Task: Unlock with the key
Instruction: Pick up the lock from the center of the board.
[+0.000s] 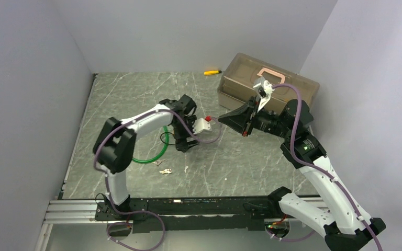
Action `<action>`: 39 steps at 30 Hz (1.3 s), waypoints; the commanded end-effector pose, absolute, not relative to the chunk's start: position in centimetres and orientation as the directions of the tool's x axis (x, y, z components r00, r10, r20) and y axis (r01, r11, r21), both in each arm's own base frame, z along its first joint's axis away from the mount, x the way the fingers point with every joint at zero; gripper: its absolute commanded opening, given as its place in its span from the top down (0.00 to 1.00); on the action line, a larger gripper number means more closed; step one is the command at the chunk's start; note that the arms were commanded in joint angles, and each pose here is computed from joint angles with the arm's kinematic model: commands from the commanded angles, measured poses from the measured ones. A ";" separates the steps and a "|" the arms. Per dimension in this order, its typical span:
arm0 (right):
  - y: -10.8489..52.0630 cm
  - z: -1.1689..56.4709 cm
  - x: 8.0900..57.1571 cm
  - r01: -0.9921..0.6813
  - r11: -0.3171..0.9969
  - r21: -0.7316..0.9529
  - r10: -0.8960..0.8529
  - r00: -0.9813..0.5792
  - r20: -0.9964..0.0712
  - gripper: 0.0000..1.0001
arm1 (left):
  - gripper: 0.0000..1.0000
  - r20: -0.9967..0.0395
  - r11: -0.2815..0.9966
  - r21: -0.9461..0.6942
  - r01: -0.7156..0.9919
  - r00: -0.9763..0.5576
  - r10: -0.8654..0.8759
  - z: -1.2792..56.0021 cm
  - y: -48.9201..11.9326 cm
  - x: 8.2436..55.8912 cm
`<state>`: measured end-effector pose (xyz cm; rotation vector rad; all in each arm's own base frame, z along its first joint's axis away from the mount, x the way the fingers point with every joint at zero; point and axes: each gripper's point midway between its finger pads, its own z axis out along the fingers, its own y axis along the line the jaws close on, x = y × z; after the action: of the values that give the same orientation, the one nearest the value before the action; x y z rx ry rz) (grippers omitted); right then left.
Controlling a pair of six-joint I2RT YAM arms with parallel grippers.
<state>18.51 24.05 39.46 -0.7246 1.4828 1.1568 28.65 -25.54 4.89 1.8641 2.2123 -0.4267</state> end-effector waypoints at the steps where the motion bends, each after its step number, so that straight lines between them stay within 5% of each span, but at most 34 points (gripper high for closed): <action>1: 24.2 40.6 18.9 -0.909 0.338 0.243 0.168 -0.196 -0.966 1.00 | 0.01 -0.472 -0.132 0.118 0.984 0.172 0.865 8.3 -25.5 28.6; 8: 24.2 40.5 19.1 -0.906 0.343 0.249 0.175 -0.199 -0.964 1.00 | 0.01 -0.379 -0.348 0.236 0.907 0.416 0.827 6.1 -24.7 29.6; 14: 23.9 40.7 19.3 -0.900 0.366 0.236 0.159 -0.190 -0.969 1.00 | 0.02 -0.396 -0.422 0.245 0.873 0.487 0.778 5.8 -25.9 30.2; 20: 23.5 41.4 19.2 -0.897 0.388 0.214 0.156 -0.165 -0.974 1.00 | 0.26 -0.368 -0.454 0.203 0.868 0.497 0.786 4.2 -25.4 30.1; 34: 23.4 41.1 19.5 -0.893 0.401 0.206 0.142 -0.161 -0.977 1.00 | 0.37 -0.333 -0.504 0.099 0.858 0.506 0.796 1.9 -23.8 29.4; 39: 23.3 41.3 19.6 -0.890 0.411 0.198 0.137 -0.155 -0.978 1.00 | 0.59 -0.340 -0.493 0.135 0.860 0.507 0.792 1.5 -24.0 30.0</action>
<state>19.55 23.79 39.01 -0.7232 1.5009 1.0889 29.15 -23.94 1.88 2.4766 1.4448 -0.3602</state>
